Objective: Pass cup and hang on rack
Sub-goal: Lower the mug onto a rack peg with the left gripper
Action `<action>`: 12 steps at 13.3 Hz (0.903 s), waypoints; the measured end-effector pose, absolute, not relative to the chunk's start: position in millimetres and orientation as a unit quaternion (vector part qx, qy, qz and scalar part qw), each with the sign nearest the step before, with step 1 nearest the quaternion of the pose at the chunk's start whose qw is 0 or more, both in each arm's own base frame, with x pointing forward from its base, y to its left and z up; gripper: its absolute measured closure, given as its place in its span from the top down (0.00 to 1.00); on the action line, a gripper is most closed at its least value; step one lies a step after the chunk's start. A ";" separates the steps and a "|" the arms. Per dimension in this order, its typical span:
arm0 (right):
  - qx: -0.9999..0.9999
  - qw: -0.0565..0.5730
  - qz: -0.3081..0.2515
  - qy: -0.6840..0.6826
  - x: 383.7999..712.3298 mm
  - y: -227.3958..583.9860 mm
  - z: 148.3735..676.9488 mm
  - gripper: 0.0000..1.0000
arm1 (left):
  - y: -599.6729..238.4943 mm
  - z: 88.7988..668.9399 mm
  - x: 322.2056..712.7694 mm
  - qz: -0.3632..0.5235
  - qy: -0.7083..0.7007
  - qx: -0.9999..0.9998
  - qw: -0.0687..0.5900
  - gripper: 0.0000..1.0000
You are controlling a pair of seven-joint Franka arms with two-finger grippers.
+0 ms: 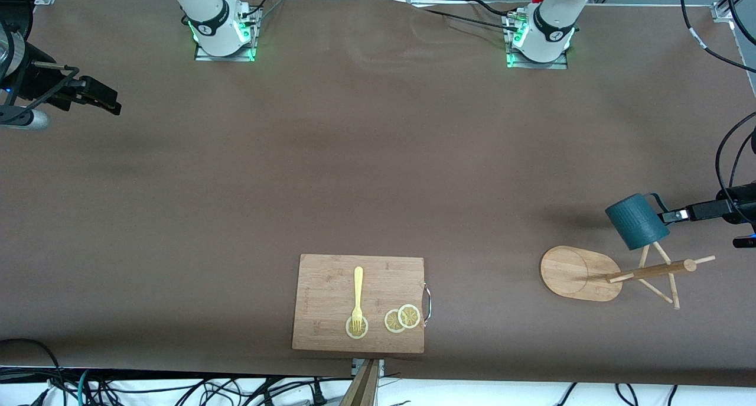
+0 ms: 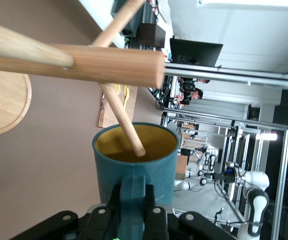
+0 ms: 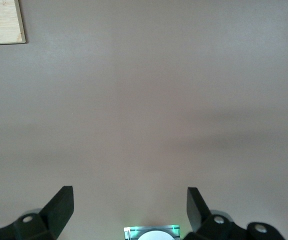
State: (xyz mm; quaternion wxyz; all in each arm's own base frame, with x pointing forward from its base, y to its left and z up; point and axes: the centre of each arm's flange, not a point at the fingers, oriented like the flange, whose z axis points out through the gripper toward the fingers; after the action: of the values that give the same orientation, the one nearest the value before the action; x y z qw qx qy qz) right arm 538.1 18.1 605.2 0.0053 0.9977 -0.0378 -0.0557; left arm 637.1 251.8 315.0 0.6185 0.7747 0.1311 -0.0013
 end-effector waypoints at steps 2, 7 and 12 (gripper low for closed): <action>0.998 0.005 -0.056 -0.038 538.1 18.1 605.2 1.00 | 254.0 316.9 638.8 -0.022 0.163 0.770 0.616 0.21; 0.998 0.005 -0.056 -0.038 538.1 18.0 605.2 1.00 | 269.2 287.3 641.6 -0.040 0.202 0.755 0.622 0.21; 0.998 0.005 -0.056 -0.038 538.0 17.8 605.1 1.00 | 286.6 272.2 644.6 -0.033 0.223 0.731 0.644 0.21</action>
State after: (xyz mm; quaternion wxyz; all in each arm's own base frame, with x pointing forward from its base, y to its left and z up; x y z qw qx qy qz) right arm 538.0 17.8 605.1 0.0053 0.9977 -0.0381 -0.0560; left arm 644.6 286.6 272.2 0.6439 0.7311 0.2231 -0.0328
